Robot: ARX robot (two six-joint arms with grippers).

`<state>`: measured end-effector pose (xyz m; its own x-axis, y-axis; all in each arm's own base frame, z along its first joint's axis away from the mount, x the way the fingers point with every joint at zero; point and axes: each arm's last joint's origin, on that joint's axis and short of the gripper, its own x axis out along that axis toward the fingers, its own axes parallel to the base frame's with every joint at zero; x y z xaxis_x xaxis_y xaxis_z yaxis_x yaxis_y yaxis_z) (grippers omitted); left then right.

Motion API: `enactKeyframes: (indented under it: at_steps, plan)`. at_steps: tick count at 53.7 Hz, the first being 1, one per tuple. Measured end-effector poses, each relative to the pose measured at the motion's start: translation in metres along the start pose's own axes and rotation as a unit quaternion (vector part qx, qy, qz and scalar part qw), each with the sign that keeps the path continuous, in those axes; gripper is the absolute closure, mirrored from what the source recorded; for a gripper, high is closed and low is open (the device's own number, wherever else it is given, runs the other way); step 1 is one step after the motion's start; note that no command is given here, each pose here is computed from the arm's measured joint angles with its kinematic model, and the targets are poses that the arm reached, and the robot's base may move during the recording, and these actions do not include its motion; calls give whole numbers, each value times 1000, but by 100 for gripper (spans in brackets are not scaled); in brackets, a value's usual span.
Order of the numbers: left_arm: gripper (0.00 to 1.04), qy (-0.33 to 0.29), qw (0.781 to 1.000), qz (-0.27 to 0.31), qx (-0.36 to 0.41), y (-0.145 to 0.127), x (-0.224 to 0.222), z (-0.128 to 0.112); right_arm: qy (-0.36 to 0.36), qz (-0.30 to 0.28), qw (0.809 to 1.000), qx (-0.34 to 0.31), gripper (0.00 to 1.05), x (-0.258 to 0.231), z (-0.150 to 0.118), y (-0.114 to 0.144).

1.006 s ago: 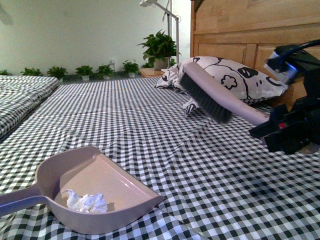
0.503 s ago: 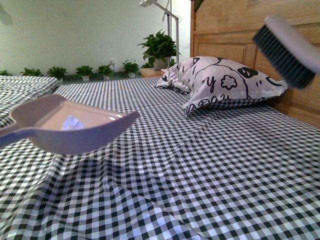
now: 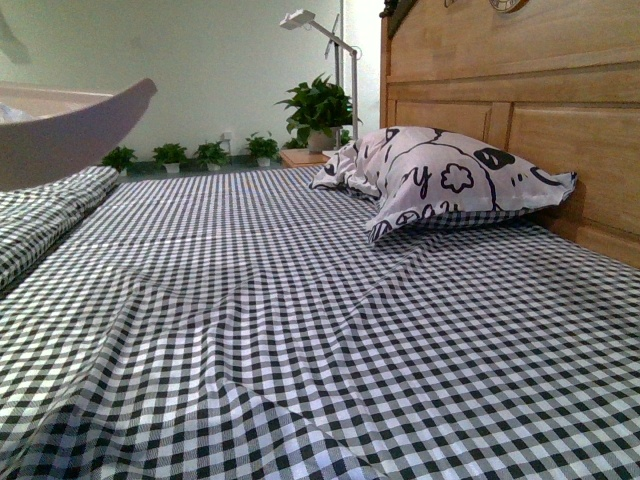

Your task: Clean up trash

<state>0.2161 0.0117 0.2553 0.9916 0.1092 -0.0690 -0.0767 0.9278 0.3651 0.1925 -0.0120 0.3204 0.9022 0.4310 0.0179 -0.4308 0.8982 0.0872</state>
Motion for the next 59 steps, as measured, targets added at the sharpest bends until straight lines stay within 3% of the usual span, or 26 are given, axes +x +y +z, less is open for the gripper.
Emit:
enactKeyframes:
  at_steps: [7,16,36,46,59]
  plan:
    - [77,-38,998,43,-18,1,-35,18,-30,6,999,19,85,-22,12,10]
    - [77,-66,996,49,-24,-5,-67,27,-46,12,997,53,85,-40,16,23]
    - [77,-56,997,56,-24,-16,-103,11,-57,0,985,160,85,-61,11,63]
    - [77,-57,993,96,-43,-12,-119,9,-54,-30,982,177,85,-70,7,70]
    - [77,-50,992,93,-64,-17,-119,-2,-56,-50,983,168,85,-71,5,67]
